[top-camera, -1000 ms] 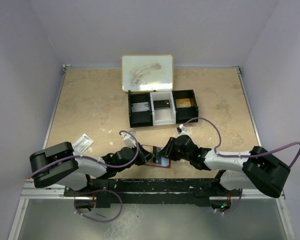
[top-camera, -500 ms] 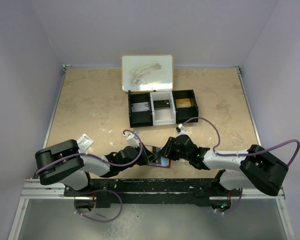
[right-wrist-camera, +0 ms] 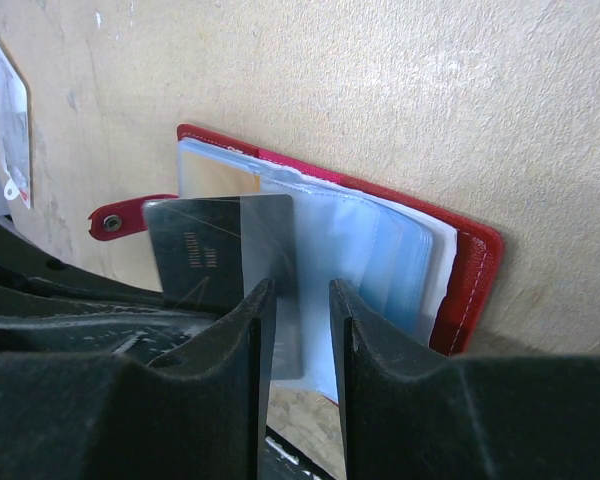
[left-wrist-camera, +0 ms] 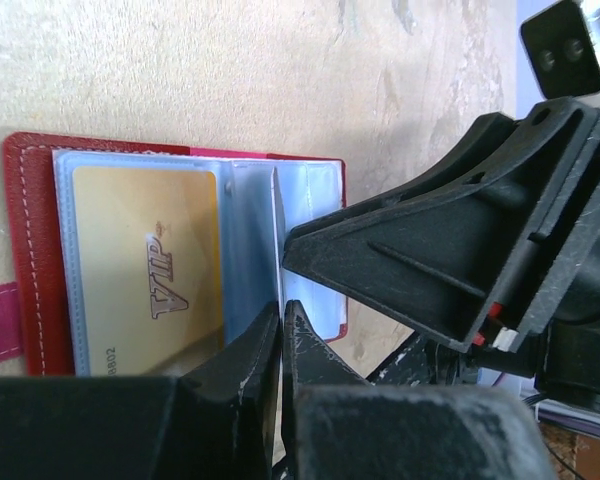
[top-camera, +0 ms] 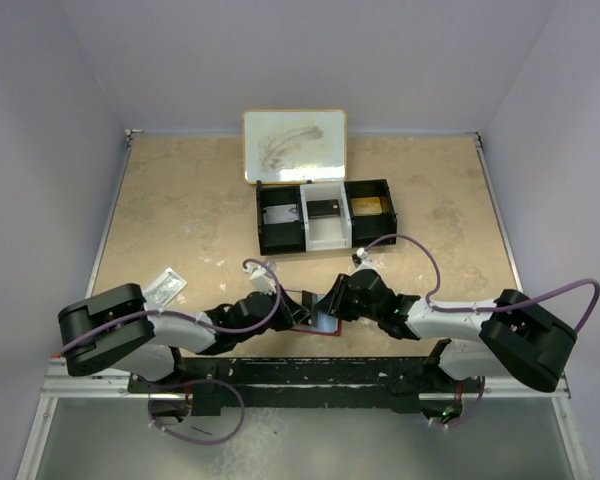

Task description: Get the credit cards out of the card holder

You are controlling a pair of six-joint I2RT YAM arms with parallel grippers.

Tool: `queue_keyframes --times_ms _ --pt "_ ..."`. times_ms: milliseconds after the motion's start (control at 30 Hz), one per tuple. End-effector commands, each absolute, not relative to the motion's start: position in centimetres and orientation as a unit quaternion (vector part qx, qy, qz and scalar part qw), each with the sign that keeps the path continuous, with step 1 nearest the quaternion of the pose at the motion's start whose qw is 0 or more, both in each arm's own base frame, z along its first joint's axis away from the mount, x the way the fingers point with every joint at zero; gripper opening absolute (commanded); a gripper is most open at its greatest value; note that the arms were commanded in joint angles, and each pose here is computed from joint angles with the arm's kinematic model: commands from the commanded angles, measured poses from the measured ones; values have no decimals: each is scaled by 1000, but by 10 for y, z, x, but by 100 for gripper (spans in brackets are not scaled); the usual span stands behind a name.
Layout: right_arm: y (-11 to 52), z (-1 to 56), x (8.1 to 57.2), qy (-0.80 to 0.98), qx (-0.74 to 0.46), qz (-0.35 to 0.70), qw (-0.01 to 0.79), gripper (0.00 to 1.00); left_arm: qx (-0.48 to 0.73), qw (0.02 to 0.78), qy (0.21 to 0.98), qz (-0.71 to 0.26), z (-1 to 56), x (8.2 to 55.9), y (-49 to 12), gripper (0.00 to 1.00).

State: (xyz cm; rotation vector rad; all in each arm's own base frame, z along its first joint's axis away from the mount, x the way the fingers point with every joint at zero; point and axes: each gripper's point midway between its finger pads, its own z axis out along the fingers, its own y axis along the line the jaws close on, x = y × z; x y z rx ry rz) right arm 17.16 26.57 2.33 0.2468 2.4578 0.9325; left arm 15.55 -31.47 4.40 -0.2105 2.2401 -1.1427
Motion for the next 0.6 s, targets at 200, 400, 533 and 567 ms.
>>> queue_keyframes --times_ms 200,400,533,567 --pt "236 -14 153 940 77 256 211 33 -75 336 852 -395 59 164 -300 0" --pt "244 -4 158 935 63 270 219 34 -76 349 857 -371 61 166 -287 0" --pt "256 22 169 920 46 298 251 36 -77 358 852 -374 70 167 -284 0" --pt "258 30 173 914 43 304 264 37 -78 360 851 -375 72 167 -282 0"
